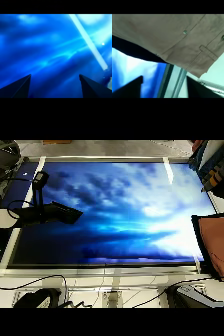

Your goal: Fold the clothes and pants, and hang the long-sleeved shirts on hangers.

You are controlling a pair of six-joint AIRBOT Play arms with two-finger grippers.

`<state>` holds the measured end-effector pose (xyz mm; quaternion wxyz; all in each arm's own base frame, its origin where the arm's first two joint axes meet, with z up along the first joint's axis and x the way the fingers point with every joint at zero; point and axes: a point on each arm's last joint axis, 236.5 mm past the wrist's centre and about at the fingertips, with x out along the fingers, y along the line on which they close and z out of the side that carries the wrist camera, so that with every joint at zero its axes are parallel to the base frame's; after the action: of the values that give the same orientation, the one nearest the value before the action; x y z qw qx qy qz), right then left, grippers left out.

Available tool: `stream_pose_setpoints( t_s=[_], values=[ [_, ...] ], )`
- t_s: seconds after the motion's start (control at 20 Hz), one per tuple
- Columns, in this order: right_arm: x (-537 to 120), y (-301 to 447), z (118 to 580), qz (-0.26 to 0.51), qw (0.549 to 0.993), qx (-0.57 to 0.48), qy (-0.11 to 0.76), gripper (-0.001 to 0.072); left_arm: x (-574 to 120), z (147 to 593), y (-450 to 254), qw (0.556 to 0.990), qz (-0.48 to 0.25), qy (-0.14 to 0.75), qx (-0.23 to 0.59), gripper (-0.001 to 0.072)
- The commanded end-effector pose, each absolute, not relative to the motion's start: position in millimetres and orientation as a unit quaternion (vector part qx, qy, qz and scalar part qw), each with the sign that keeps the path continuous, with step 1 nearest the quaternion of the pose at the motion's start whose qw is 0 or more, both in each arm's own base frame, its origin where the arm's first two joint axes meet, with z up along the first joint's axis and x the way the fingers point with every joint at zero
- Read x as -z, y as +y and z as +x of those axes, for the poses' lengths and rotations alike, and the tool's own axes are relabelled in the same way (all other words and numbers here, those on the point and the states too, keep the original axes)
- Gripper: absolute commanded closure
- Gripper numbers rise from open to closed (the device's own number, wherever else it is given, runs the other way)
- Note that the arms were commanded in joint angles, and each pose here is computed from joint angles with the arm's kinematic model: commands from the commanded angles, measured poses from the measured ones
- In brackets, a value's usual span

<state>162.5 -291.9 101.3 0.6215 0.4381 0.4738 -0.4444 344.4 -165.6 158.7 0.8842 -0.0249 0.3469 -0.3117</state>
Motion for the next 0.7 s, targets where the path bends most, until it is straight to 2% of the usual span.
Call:
stream_pose_setpoints(
  t_s=[0.0,0.05,0.15,0.3,0.5,0.65],
  values=[
    [-102,-295,173,0.441,0.637,0.435,0.459,0.0582,-159,345,-165,0.885,-0.025,0.346,0.311,0.0056],
    [-104,-291,186,0.443,0.652,0.413,0.456,0.0699,-159,345,-165,0.885,-0.025,0.346,0.311,0.0056],
    [-107,-271,218,0.433,0.682,0.363,0.465,0.07,-159,345,-165,0.885,-0.025,0.346,0.311,0.0056],
    [-110,-207,283,0.35,0.739,0.253,0.516,0.07,-159,344,-165,0.885,-0.025,0.347,0.311,0.0056],
    [-122,-45,365,0.106,0.829,-0.01,0.55,0.0699,-159,345,-165,0.885,-0.025,0.346,0.311,0.0056],
    [-127,79,369,-0.032,0.829,-0.172,0.531,0.0699,-159,345,-165,0.885,-0.025,0.346,0.311,0.0056]
  ],
)
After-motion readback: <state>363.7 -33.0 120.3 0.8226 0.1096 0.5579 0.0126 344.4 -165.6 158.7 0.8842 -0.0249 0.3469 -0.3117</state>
